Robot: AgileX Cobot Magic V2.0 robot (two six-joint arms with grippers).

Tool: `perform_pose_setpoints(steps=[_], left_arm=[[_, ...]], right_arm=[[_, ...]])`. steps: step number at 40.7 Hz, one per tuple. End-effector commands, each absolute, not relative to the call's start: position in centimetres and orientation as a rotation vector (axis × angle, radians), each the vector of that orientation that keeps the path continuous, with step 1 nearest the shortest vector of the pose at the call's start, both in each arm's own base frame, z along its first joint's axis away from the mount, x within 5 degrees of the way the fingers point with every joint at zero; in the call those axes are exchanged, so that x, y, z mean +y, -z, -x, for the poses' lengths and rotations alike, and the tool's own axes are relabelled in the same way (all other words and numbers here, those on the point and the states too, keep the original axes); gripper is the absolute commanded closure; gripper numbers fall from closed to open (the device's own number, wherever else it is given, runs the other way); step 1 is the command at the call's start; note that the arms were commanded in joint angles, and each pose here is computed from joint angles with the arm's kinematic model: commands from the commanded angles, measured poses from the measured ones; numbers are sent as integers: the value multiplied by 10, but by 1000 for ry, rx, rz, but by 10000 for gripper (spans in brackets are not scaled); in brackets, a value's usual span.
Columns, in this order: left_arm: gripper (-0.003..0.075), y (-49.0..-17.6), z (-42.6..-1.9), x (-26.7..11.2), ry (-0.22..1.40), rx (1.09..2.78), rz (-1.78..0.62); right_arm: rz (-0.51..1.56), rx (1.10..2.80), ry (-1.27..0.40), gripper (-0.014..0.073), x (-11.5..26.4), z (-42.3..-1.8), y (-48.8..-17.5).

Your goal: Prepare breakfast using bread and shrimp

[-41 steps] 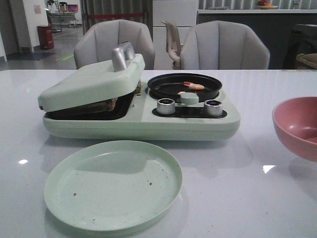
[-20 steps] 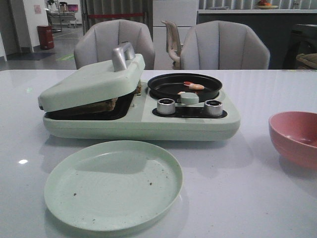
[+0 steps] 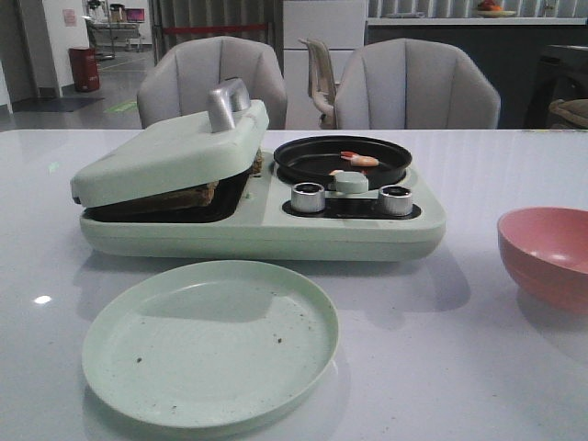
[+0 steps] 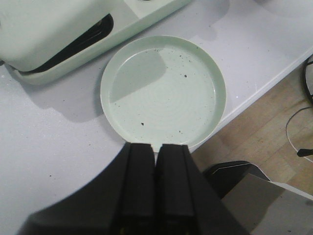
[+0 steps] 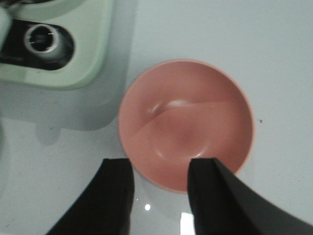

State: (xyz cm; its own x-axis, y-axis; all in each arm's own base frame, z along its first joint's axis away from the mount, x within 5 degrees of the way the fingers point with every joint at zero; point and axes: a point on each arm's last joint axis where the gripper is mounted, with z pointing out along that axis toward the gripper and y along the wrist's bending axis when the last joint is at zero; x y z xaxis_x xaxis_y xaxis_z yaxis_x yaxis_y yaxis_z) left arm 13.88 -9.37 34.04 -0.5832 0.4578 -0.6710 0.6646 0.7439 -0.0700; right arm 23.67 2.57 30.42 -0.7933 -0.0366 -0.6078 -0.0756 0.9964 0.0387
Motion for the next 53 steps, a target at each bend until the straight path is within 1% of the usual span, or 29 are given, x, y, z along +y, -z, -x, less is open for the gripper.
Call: perform_pose_setpoints(steps=[1,10,21,24,31,35,38,40,44,47,53], left_arm=[[619,-354,-139,-97,459,2215,-796],[619,-354,-139,-97,461,2215,-795],[619,-354,-139,-97,461,2215,-795],[619,-354,-139,-97,461,2215,-795],[619,-354,-139,-97,461,2215,-795],[619,-354,-139,-97,459,2215,-796],[619,-354,-140,-95,437,2220,-785],[619,-354,-141,-93,424,2238,-734],[619,-353,-147,-85,323,2263,-621],[619,-353,-148,-82,275,2266,-622],[619,-351,-146,-81,271,2293,-631]], right_arm=[[152,2368,-76,209,31,-214,-329],[150,2358,-77,280,23,-163,-326],[147,2316,-80,285,17,-118,-313],[146,2305,-81,326,16,-111,-310],[146,2299,-81,494,15,-104,-304],[146,2308,-81,564,15,-104,-301],[146,2308,-81,559,15,-104,-301],[146,2306,-81,559,15,-104,-301],[146,2298,-81,559,15,-105,-301],[145,2294,-82,559,15,-105,-301],[146,2295,-82,559,15,-105,-301]])
